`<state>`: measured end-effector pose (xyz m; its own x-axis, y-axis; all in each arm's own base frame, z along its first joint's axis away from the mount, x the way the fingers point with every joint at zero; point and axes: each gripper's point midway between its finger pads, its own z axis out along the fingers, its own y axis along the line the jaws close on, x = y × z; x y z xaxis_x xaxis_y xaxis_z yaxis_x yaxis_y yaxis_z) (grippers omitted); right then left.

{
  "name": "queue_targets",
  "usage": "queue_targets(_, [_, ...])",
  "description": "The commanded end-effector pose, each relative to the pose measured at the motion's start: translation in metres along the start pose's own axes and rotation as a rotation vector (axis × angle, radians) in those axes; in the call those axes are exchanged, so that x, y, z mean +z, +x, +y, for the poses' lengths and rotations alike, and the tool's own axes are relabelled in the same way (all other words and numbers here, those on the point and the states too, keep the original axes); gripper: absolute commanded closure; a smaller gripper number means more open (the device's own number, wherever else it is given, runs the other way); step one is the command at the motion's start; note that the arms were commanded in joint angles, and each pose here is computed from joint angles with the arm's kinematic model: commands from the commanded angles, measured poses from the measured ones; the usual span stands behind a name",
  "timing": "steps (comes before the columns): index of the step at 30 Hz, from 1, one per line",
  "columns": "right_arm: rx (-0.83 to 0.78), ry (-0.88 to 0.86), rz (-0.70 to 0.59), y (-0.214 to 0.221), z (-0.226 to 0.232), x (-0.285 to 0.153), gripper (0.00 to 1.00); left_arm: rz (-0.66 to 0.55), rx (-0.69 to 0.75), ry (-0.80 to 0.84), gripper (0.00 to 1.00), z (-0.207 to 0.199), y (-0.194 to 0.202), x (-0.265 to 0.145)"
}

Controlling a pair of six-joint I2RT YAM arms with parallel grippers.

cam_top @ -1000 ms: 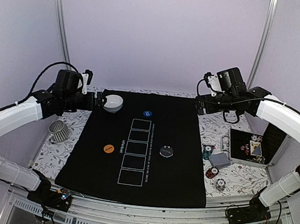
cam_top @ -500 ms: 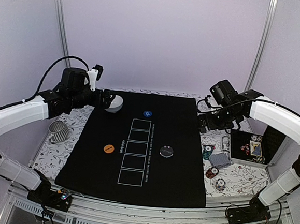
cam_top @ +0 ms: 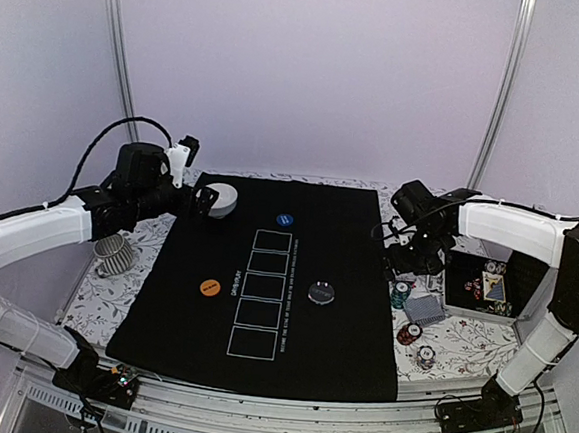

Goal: Distribute texas hold em gaming equipment
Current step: Pick up the pile of poker chips from the pile of poker chips.

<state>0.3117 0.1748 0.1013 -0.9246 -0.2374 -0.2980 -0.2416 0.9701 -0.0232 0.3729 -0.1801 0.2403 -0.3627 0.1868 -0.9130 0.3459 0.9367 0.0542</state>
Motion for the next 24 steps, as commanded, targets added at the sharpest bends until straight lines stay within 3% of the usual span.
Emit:
queue_targets(1, [0.001,-0.013,0.075,0.013,-0.001,0.024,0.19,-0.05,0.032,-0.02,0.02,0.002,-0.01,-0.005])
queue_targets(3, [-0.001,-0.006,0.097,0.021,-0.003,0.032,0.25,-0.049,0.034,-0.022,0.02,0.002,-0.009,-0.005])
queue_targets(8, [0.016,0.014,0.118,0.027,-0.013,0.046,0.26,-0.043,0.038,-0.022,0.02,0.002,-0.007,-0.004])
queue_targets(14, [0.014,0.021,0.121,0.025,-0.015,0.053,0.4,-0.04,0.042,-0.029,0.02,0.003,-0.007,-0.003])
queue_targets(18, [0.009,0.007,0.127,0.024,-0.013,0.054,0.43,-0.039,0.044,-0.032,0.02,0.003,-0.006,-0.002])
queue_targets(24, [0.01,0.007,0.129,0.023,-0.013,0.053,0.64,-0.038,0.047,-0.034,0.02,0.004,-0.006,-0.002])
